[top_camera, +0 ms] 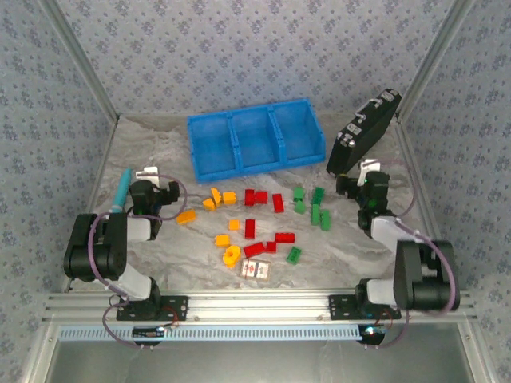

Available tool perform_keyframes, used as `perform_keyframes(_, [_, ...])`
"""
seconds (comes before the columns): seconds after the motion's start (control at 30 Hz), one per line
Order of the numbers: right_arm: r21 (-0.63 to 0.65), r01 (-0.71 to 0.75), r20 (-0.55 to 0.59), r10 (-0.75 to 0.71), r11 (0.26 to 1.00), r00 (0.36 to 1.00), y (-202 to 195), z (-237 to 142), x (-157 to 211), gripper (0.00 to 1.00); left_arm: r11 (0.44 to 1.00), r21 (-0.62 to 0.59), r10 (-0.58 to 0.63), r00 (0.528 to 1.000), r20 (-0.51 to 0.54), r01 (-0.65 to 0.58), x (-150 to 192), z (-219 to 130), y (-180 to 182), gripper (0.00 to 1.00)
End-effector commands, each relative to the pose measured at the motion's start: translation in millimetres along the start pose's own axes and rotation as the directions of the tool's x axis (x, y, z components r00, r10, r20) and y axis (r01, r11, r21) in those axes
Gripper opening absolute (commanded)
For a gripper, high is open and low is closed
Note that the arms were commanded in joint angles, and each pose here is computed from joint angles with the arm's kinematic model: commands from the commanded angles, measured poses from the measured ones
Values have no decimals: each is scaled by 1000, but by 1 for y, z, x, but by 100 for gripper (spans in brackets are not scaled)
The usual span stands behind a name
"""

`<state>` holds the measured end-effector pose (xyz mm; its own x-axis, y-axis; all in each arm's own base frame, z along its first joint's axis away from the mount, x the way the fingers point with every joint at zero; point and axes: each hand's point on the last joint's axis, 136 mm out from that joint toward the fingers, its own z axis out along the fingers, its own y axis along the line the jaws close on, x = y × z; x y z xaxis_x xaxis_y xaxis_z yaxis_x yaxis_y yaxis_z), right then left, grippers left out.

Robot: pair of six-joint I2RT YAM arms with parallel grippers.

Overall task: Sort the legos into containers by color
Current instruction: Pick up the lego from the middle-right of the table.

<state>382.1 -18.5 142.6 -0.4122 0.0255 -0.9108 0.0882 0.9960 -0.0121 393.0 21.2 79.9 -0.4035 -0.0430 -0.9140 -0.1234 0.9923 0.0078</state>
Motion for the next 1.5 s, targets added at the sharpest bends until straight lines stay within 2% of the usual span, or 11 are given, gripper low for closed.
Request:
perform_keyframes(0.0, [-57,-115,-150,106,992,983,12,-30,12,100,1000,21,8,1000,26,-8,-9,0,-4,100])
perform_keyframes(0.07, [-94,-185,-191,164,978,968,22,-44,21,100,1000,22,8,1000,26,-8,-9,0,-5,100])
perform_keyframes(0.17, [-79,-266,-271,236,961,933,26,-59,44,99,1000,22,8,1000,27,-9,-9,0,-5,100])
perform_keyframes(0.43, [-113,-413,-459,321,904,828,51,-84,82,91,1000,20,8,1000,26,-9,-9,0,-4,100])
perform_keyframes(0.7, [-100,-428,-553,307,898,774,61,-99,116,90,999,45,0,1000,23,-1,-9,0,-5,100])
perform_keyframes(0.9, [-93,-425,-579,298,900,759,68,-105,132,88,999,48,0,1000,23,-2,-9,0,-6,100])
perform_keyframes(0.97, [-84,-412,-574,294,907,764,68,-104,130,87,996,91,17,999,51,-21,-24,-9,-13,100])
perform_keyframes(1.07, [-71,-397,-569,290,915,770,66,-103,128,85,995,88,-32,997,-72,39,-61,-29,-17,100])
perform_keyframes(1.17, [-61,-375,-565,278,925,777,65,-99,126,84,984,161,-72,996,-50,80,-108,-60,-41,100])
perform_keyframes(1.3, [-63,-333,-587,235,941,775,68,-92,122,83,956,292,27,999,23,-32,-159,-116,-85,100])
perform_keyframes(1.47, [-69,-299,-596,201,952,777,71,-84,120,80,908,410,102,995,-10,-89,-192,-169,-110,100])
